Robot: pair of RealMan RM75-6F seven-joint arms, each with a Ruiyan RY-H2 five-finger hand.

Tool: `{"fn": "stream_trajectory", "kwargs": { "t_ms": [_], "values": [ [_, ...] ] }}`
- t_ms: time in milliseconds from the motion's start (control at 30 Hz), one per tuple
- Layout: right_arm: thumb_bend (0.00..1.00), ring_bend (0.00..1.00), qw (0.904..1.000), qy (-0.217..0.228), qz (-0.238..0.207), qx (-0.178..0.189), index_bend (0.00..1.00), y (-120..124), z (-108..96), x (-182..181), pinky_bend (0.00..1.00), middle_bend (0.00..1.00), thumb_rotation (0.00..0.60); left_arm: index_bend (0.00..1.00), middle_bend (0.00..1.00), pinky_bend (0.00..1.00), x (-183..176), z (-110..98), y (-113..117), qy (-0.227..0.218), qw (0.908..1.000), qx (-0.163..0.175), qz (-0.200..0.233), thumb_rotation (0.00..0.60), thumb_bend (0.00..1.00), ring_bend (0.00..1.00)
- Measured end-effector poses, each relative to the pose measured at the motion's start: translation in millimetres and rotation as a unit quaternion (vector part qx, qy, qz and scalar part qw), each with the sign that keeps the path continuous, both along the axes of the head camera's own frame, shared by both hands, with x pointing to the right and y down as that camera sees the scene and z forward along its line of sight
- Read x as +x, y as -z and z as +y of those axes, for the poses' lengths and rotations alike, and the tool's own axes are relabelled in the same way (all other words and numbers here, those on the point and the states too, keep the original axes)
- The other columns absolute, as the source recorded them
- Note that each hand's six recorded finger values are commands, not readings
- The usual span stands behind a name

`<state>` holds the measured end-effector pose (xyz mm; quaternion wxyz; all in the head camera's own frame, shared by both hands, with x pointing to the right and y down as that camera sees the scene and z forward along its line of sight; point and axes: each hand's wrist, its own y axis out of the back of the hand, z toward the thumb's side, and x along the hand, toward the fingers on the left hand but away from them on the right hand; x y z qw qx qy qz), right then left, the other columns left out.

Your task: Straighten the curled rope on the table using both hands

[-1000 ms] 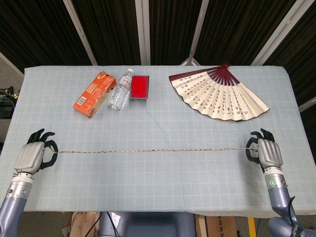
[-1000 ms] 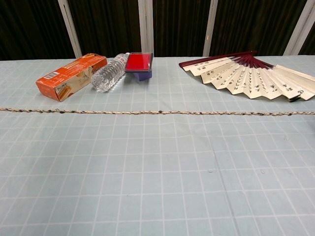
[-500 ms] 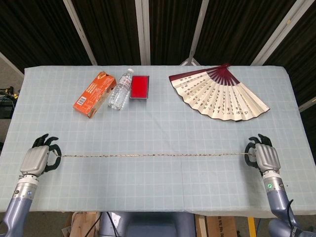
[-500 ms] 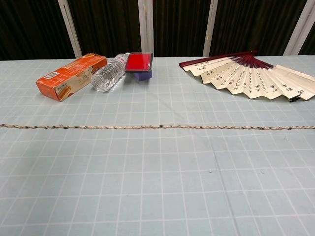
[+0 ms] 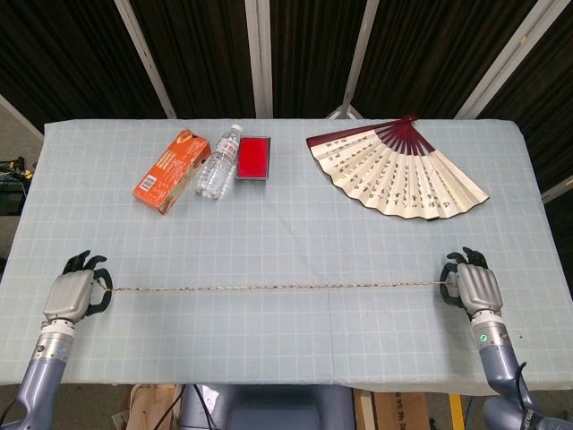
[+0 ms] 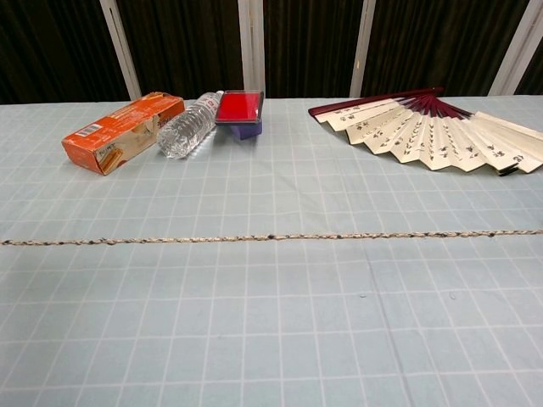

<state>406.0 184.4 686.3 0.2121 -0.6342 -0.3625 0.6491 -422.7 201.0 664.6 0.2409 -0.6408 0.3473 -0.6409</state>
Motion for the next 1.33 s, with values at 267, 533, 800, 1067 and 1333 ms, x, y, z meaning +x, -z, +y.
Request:
{"fn": "stream_trajectory", "kwargs": {
  "t_ms": [267,533,800,1067,1333],
  "values": [
    [0.52,0.0,0.9999,0.003,0.006,-0.012,0.16,1,2,1,0.0,0.15,0.6,0.44,0.11,0.0,-1,-1,3,-0.013,0.9999,0.006,-0.004,0.6,0.25,0.0],
    [0.44,0.0,0.9999,-0.007,0.002,-0.007,0.0,8,0,2,0.0,0.06,0.6,0.22,0.05,0.0,-6,-7,15,-0.001,0.9998,0.017,0.006,0.6,0.14,0.0],
    [0.43,0.0,0.9992,-0.028,-0.014,0.026,0.0,32,-7,8,0.0,0.03,0.6,0.18,0.03,0.0,-14,-16,47,0.013,0.9981,0.054,0.029,0.6,0.13,0.0],
    [0.43,0.0,0.9971,0.003,-0.012,0.075,0.0,66,-3,7,0.0,0.01,0.6,0.16,0.0,0.0,-28,-13,96,0.002,0.9897,0.136,0.046,0.6,0.13,0.0],
    [0.43,0.0,0.9917,0.027,-0.007,0.126,0.0,108,33,9,0.0,0.0,0.6,0.15,0.0,0.0,-57,31,130,-0.008,0.9858,0.165,0.032,0.6,0.13,0.0]
  ]
}}
